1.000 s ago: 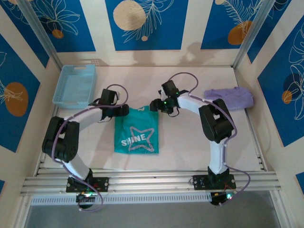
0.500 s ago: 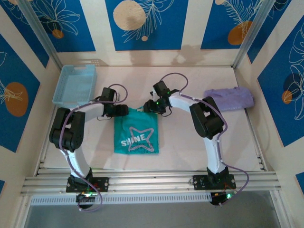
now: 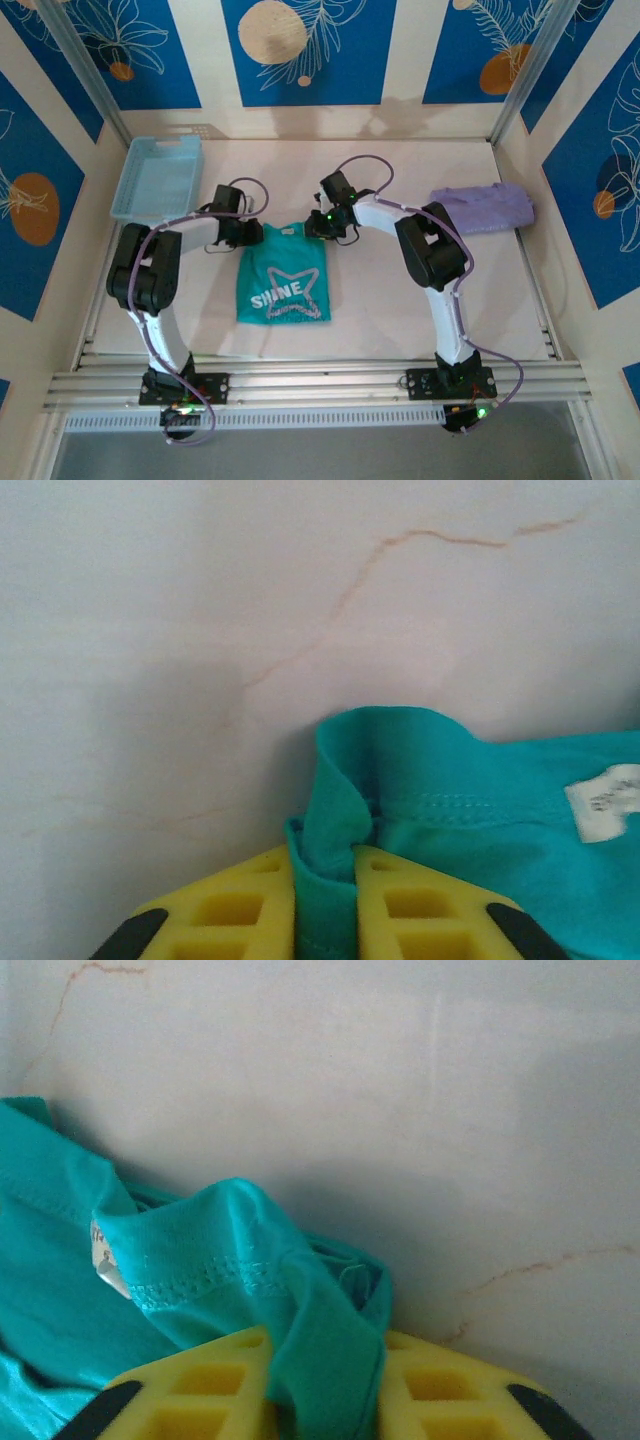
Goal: Fold the inside-out t-shirt
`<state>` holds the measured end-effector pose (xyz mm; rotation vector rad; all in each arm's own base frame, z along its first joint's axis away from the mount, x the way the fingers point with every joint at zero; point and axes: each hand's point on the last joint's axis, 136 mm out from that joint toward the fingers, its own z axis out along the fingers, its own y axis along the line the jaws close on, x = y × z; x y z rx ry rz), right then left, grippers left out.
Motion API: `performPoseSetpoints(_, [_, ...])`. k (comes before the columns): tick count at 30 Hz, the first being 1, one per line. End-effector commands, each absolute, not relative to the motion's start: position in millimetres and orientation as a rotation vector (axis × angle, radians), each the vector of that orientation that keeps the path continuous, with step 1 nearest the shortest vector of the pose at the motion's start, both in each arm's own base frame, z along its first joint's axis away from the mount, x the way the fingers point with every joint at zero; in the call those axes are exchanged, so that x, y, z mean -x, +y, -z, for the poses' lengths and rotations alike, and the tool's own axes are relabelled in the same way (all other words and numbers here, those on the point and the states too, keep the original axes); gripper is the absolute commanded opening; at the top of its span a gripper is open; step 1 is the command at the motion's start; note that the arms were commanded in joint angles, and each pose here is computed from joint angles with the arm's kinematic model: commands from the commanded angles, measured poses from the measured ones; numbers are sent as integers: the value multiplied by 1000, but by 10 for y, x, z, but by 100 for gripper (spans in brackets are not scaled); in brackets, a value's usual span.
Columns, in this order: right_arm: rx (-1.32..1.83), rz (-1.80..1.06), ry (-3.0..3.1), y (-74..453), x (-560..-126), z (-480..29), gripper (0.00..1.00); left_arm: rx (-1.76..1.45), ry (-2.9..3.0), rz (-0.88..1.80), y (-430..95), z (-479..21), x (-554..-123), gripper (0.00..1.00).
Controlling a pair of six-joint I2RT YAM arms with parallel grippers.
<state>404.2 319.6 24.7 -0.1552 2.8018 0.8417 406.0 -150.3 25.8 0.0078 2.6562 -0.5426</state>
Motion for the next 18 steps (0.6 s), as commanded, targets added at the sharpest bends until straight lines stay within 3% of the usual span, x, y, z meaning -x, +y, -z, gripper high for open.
performPoseSetpoints(1, [143, -924, 2792, 3252, -4039, -211, 17, -50, 2695, 660, -1700, -173, -3934, 10])
performPoseSetpoints(7, [127, -996, 2672, 3193, -4157, -505, 0, 3, 2628, 686, -1621, -310, -4013, 0])
performPoseSetpoints(18, [113, -1035, 2449, 3004, -4366, -1035, 0, 57, 2383, 874, -1684, -888, -4321, 0])
